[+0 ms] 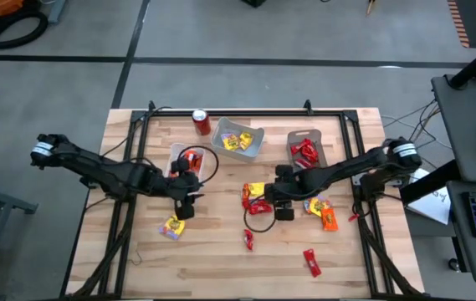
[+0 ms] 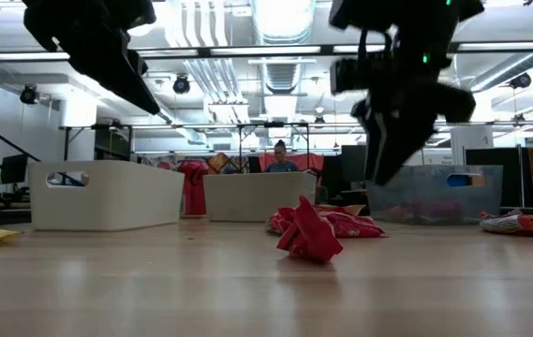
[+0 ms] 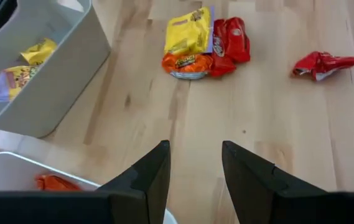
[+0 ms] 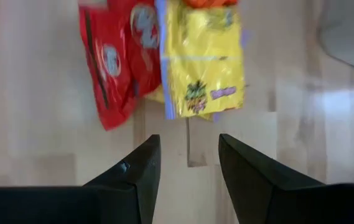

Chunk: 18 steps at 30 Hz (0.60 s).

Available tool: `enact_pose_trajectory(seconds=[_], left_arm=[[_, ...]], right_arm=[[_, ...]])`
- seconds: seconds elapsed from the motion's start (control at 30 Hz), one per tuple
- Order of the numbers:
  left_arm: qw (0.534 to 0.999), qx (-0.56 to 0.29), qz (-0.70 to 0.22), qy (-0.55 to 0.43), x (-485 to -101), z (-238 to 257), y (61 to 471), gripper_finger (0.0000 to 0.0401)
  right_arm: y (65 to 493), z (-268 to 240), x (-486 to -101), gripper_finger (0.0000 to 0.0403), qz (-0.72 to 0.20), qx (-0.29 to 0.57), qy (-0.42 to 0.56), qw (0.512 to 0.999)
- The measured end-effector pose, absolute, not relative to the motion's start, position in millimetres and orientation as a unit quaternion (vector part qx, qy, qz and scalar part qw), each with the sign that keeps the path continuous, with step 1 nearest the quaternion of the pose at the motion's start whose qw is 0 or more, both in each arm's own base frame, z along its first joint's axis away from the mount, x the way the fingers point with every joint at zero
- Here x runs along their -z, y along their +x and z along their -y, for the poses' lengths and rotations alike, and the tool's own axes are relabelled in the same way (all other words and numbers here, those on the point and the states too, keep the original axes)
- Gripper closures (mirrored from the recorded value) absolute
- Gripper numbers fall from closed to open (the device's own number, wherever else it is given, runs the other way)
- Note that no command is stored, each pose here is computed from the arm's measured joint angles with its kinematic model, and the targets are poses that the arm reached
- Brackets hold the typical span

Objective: Sort candy
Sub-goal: Put the yellow candy into the gray bin

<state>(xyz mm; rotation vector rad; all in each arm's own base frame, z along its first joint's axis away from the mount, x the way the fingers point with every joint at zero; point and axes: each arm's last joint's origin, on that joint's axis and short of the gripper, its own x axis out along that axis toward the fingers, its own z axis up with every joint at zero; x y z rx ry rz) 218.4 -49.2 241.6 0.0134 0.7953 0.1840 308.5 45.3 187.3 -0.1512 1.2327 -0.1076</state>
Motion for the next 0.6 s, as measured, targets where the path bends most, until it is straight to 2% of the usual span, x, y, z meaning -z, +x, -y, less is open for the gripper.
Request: enact_pose_trajectory(seconds=[0.2, 0.6], left_arm=[[0.917, -0.091, -0.387, 0.003, -234, 51, 224, 0.0272], [0.912, -0.092, -0.399, 0.012, -219, 55, 238, 0.0272]], right_arm=[[317, -45, -165, 0.0250, -0.604, 0.053, -0.111, 0.787], [330, -46, -157, 0.0250, -0.575, 0.034, -0.165, 0.801]])
